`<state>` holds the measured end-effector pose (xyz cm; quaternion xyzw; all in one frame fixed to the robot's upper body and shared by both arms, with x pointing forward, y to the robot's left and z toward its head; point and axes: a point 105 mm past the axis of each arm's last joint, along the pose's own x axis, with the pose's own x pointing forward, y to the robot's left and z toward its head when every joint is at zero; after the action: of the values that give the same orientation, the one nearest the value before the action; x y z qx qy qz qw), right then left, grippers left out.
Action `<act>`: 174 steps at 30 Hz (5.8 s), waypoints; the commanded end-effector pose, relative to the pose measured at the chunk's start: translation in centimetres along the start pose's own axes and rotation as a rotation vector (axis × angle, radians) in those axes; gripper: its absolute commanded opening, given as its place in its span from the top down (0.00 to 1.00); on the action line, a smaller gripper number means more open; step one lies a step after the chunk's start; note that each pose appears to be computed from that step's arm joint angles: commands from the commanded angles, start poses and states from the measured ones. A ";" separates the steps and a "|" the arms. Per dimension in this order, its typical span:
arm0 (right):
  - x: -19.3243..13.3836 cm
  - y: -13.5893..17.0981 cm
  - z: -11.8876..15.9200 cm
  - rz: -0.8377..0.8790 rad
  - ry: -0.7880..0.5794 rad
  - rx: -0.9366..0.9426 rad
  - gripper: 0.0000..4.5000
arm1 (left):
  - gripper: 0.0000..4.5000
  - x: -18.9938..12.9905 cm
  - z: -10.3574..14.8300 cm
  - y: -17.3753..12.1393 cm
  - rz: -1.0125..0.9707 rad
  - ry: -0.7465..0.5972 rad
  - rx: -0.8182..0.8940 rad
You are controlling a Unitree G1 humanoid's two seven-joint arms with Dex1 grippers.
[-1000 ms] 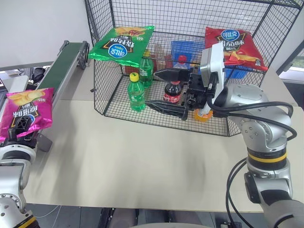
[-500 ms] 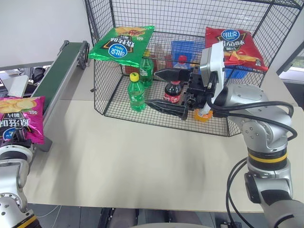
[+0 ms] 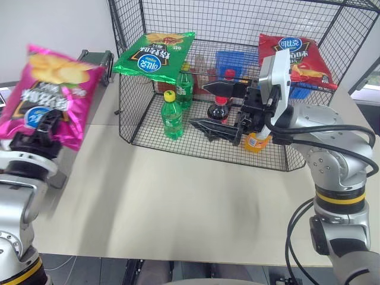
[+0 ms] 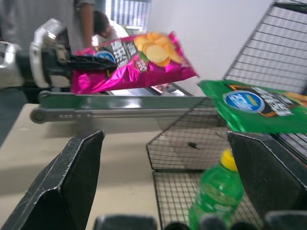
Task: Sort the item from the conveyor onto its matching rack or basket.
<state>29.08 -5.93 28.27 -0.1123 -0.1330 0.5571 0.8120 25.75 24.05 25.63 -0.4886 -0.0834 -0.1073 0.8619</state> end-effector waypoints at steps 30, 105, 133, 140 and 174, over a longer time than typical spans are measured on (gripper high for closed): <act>-3.1 -1.8 1.2 -0.297 0.005 -0.097 0.00 | 1.00 11.7 -13.3 -9.4 -0.124 0.295 -0.321; 3.2 -4.8 1.4 -0.276 0.018 -0.622 0.00 | 0.01 3.7 -1.7 -6.3 -0.597 0.438 0.981; 0.3 -7.8 1.1 -0.380 0.107 -0.902 0.99 | 0.00 3.9 -3.2 -5.8 -0.663 0.475 0.957; -2.0 -7.9 0.8 -0.384 0.163 -0.928 0.99 | 0.00 4.5 -3.8 -5.9 -0.695 0.493 0.941; -1.6 -8.3 0.9 -0.213 0.062 -0.939 0.74 | 0.00 4.6 -4.5 -6.0 -0.704 0.483 0.942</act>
<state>36.31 -9.79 29.13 -0.4723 -0.3139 0.3718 0.7350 29.23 16.84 28.19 0.0267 -0.0562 -0.4403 0.8957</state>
